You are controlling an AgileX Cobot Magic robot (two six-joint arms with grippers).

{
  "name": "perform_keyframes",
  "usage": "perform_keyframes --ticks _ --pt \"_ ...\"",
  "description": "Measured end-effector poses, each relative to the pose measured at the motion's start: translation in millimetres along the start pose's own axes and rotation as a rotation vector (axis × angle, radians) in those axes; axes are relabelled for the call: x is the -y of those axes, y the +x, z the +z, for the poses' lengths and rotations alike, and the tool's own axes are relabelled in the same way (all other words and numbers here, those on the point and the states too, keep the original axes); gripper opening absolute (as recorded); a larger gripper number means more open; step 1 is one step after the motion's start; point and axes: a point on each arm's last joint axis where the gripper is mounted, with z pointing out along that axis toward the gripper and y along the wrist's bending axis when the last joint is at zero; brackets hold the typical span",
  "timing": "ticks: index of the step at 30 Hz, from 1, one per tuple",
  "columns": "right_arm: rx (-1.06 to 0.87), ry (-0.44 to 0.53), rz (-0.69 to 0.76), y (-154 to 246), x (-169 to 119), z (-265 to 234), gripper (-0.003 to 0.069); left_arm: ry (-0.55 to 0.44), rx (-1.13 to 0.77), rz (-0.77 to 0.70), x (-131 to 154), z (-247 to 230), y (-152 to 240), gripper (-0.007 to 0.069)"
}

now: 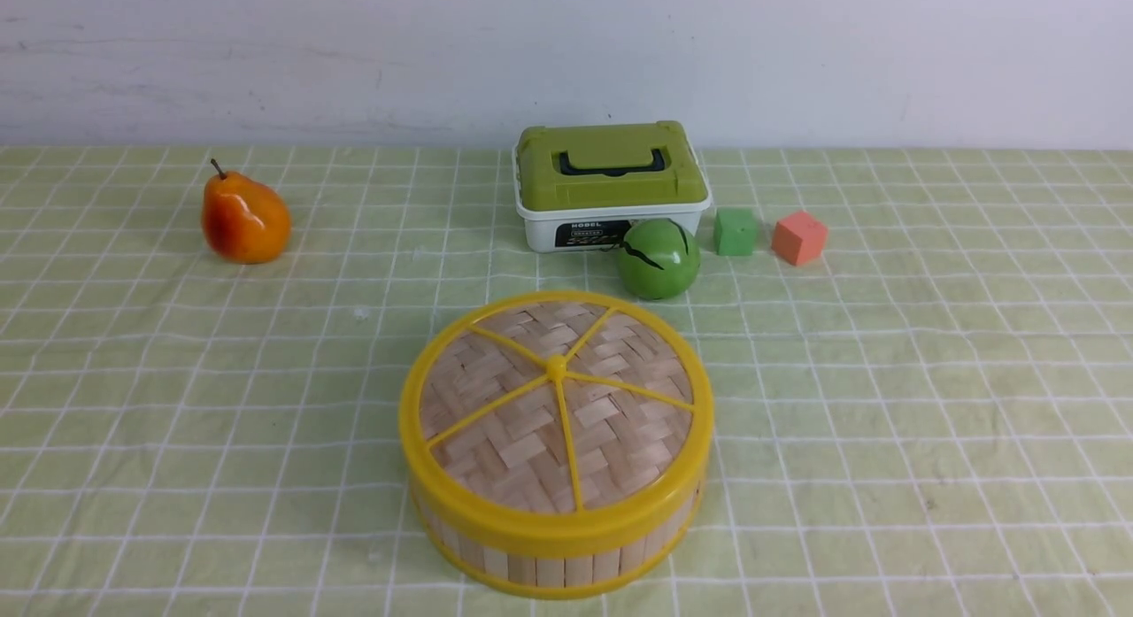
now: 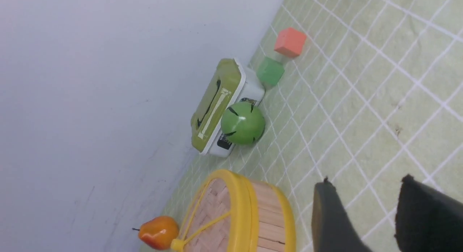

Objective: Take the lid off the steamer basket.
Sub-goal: Use the right arm to lift the lid of the steamer

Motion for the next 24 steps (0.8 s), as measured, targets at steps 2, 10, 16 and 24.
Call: perform_keyframes --ticks 2,10,16,24 --pt "-0.003 0.002 -0.086 0 0 0 0.0239 0.000 0.000 0.000 0 0 0 0.0239" --pt "-0.185 0.038 -0.579 -26 -72 -3 0.0039 0.000 0.000 0.000 0 0 0 0.0239" --pt "-0.522 0.188 -0.936 -74 -152 33 -0.0021 0.000 0.000 0.000 0 0 0 0.0239" --pt "-0.841 0.172 -1.089 -85 -198 101 -0.0003 0.000 0.000 0.000 0 0 0 0.0239"
